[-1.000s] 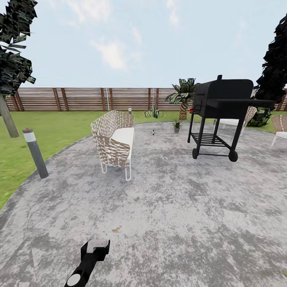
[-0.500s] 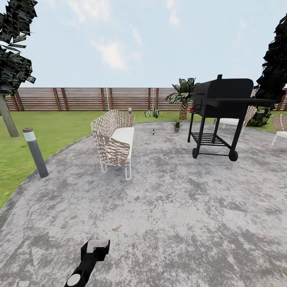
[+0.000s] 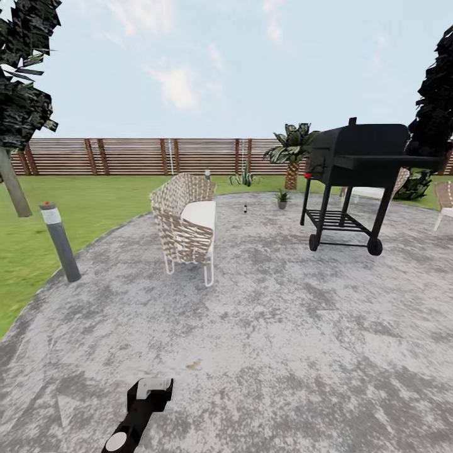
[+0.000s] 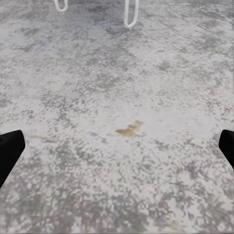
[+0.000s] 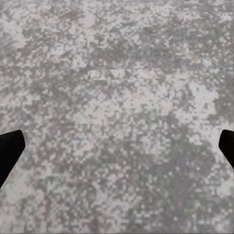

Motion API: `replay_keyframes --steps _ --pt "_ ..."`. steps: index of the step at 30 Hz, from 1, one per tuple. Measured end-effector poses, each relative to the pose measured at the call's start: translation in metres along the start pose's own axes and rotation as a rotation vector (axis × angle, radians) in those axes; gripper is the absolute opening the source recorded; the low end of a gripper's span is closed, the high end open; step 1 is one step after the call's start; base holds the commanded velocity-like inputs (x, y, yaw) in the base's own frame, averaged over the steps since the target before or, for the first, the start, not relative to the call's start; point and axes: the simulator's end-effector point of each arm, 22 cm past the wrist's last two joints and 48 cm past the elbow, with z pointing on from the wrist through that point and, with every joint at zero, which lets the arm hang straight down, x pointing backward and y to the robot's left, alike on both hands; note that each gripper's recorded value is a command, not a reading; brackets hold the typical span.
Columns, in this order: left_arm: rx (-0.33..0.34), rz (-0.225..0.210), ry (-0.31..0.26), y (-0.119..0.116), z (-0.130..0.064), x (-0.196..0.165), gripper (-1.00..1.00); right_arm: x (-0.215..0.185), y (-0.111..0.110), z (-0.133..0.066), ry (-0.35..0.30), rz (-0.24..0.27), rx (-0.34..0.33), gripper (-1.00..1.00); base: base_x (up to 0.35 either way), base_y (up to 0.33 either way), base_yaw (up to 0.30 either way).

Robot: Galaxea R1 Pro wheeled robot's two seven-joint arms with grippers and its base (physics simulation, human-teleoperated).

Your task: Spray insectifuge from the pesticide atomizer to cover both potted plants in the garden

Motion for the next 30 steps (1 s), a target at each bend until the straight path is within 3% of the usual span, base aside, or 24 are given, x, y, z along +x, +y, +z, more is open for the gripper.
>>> replay_keyframes --steps 13,18,24,30 --pt "0.002 -0.002 0.002 -0.001 0.0 0.001 1.0 0.001 0.003 0.0 0.002 -0.003 -0.004 1.0 0.119 0.324 0.0" --pt "0.04 -0.044 -0.001 -0.04 0.0 -0.003 1.0 0.004 0.006 0.0 0.008 -0.002 -0.009 1.0 0.187 0.315 0.0" --pt "0.053 -0.077 0.036 -0.054 -0.003 0.013 1.0 0.004 0.004 0.0 0.007 0.001 -0.013 1.0 0.192 0.306 0.0" --pt "0.053 -0.079 0.057 -0.055 -0.004 0.023 1.0 0.004 0.003 0.0 0.006 0.001 -0.013 1.0 0.226 0.263 0.0"
